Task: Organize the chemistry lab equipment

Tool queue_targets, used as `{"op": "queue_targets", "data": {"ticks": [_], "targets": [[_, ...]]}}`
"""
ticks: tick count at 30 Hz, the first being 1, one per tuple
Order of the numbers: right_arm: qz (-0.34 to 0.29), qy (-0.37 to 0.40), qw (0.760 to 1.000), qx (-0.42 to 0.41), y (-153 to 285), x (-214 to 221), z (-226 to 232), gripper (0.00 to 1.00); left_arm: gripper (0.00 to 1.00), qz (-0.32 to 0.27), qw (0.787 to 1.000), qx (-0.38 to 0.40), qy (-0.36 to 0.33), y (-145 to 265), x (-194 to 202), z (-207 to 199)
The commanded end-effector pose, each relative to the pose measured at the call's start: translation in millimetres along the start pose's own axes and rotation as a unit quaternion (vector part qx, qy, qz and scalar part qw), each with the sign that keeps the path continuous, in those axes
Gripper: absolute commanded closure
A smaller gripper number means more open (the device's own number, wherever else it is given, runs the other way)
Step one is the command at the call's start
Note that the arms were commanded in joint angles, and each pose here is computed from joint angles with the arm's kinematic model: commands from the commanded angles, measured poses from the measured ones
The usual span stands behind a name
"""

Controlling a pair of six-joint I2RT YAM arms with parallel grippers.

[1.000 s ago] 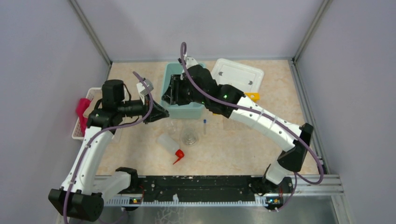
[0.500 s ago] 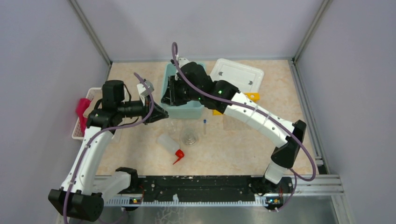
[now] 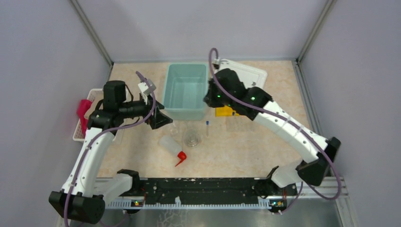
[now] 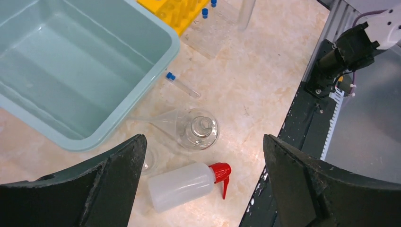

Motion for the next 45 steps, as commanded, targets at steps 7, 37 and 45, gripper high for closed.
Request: {"op": "queue_targets", "data": {"ticks": [7,37,45], "targets": [[-0.11,-0.073,0.939,0.317,38.5,8.8,-182.0,1.0,0.01,-0.005,0.999,-0.035,0.008,1.6,-11.7,8.2],[-0.103,-0.089,0.895,0.424,-53.8,28.1,-263.4,1.0,0.01,-0.006,0.999,-0.034,0.007,3.5,-15.0,6.8],[-0.101,-0.084,0.892,0.432,-56.3,27.9,-265.4,1.0,0.01,-0.006,0.999,-0.033,0.006,2.9,-15.6,7.6]]}}
Point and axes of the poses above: each gripper's point midway between its finger pads, its own y axis back along the fingers, its own z axis along the line the jaws close on, x = y × z, the point moved 7 cm from there along y, back along the fingers, and after that the axes turned 10 degrees about -y, right-handed, at the moved point
